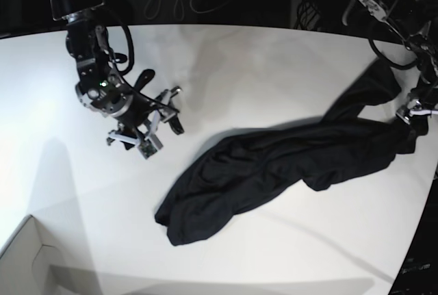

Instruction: Layout the t-shirt on the table in an organized manner, then fold the t-shirt properly

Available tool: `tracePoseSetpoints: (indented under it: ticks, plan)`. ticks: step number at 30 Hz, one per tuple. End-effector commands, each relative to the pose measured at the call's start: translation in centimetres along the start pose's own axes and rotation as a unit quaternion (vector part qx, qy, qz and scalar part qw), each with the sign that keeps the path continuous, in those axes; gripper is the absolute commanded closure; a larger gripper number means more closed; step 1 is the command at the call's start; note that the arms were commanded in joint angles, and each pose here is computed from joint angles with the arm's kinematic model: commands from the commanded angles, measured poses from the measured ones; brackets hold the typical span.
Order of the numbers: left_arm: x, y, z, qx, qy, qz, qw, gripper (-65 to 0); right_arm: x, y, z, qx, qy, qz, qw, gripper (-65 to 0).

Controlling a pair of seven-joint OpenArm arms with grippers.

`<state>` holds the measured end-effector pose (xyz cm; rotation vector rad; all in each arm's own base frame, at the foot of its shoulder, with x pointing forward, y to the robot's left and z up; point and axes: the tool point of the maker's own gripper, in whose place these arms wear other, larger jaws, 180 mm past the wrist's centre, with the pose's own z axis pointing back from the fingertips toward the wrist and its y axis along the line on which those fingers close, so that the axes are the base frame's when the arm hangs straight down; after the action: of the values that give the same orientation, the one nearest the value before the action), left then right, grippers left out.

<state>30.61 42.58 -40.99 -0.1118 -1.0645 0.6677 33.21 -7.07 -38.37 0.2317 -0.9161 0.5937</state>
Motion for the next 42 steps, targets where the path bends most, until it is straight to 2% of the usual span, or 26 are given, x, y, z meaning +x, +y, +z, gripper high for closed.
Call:
tracePoseSetpoints:
  ticks: [1,6,8,11,16,20,25,31,34,36,42]
  plan:
    - [1.7,0.0,-0.2,0.001,-0.008,-0.006,1.0,-65.0,1.8,-0.6,0.3,-0.004,-0.028,0.006,0.9996,-35.5]
    - [1.0,-0.3,-1.0,-0.007,0.004,0.01,1.0,-65.0,1.9,-0.6,0.3,-0.004,-0.029,0.006,0.9996,-35.5]
    - [1.0,-0.1,-1.1,-0.006,0.008,0.014,1.0,-53.7,1.9,-0.6,0.3,-0.004,-0.029,0.006,0.9996,-35.5]
    - [1.0,-0.1,-1.1,-0.007,0.007,0.015,1.0,-31.1,1.8,-0.7,0.3,-0.005,-0.029,0.007,0.9996,-35.5]
    - [2.6,-0.6,-0.7,-0.024,-0.021,0.042,0.999,0.0,1.6,-1.0,0.4,-0.007,-0.025,0.01,0.9996,-35.5]
    - [3.3,-1.1,-0.4,-0.031,-0.017,0.038,0.999,-1.0,1.9,-1.1,0.4,-0.008,-0.027,0.011,0.9995,-35.5]
    - [6.7,-2.7,1.0,-0.039,-0.029,-0.013,0.999,0.0,2.5,-1.2,0.3,-0.009,-0.035,0.012,0.9993,-35.5]
    - [10.2,-1.8,4.5,-0.011,-0.067,-0.016,0.998,0.0,4.1,-1.3,0.0,-0.01,-0.05,0.017,0.9986,-35.7]
    - [12.2,-2.5,6.1,-0.006,-0.086,-0.042,0.995,0.0,4.7,-1.2,-0.2,-0.008,-0.057,0.015,0.9982,-35.7]
    - [12.9,-3.6,6.9,-0.018,-0.099,-0.049,0.994,0.0,5.3,-1.3,-0.2,-0.009,-0.063,0.018,0.9978,-35.7]
    - [14.3,-5.8,10.6,-0.054,-0.124,-0.074,0.988,0.0,7.0,1.3,-1.1,0.02,-0.077,0.027,0.9965,-35.7]
